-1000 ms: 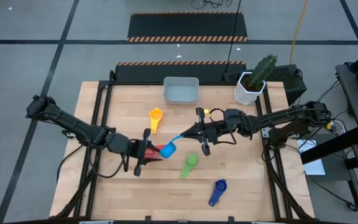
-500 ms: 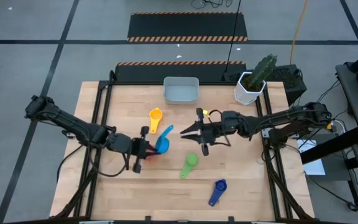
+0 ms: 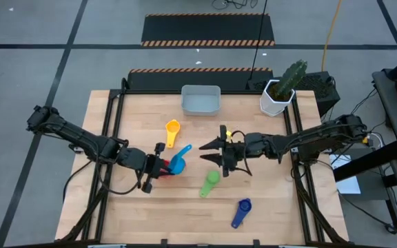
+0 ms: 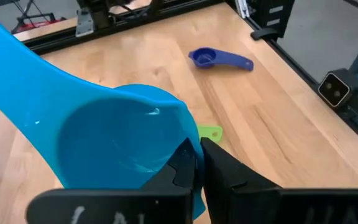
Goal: Nest measuring cups in basket
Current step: Stack the light blue measuring cup into the red measuring cup
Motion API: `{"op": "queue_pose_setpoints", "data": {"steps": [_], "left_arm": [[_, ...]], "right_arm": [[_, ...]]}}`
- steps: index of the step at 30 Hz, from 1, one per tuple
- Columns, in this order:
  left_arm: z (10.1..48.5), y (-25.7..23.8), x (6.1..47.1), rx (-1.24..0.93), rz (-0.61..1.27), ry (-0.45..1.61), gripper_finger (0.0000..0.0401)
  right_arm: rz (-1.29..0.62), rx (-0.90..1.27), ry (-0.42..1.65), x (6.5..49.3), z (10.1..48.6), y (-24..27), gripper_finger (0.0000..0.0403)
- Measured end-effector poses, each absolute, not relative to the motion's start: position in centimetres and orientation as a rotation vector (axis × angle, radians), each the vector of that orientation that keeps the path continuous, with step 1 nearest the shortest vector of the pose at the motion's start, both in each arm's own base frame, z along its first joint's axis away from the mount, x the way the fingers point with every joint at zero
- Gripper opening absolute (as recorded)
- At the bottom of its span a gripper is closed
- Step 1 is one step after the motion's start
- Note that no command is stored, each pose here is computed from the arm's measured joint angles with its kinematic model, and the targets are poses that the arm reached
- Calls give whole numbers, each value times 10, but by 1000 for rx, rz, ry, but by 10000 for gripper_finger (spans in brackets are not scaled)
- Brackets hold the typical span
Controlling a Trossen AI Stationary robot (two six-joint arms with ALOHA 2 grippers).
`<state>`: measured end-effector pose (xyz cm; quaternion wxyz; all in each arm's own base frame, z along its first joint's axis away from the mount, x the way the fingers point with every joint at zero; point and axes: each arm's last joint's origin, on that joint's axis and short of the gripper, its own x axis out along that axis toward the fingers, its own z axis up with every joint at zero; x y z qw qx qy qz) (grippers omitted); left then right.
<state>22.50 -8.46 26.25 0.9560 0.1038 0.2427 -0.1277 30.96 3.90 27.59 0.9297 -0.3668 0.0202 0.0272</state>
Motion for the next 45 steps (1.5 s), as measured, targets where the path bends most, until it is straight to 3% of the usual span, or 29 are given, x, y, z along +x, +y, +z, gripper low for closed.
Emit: {"op": "queue_pose_setpoints", "data": {"steps": [13, 24, 37, 45], "left_arm": [[262, -90, 223, 240, -342, 489, 8], [262, -91, 223, 240, -359, 485, 7], [257, -96, 231, 267, -456, 466, 12], [257, -95, 230, 250, -450, 478, 7]], "right_arm": [[83, -744, 41, 339, 267, 40, 142], [159, -720, 9, 339, 267, 38, 75], [225, -705, 8, 346, 259, 39, 117], [239, -710, 35, 351, 260, 38, 55]]}}
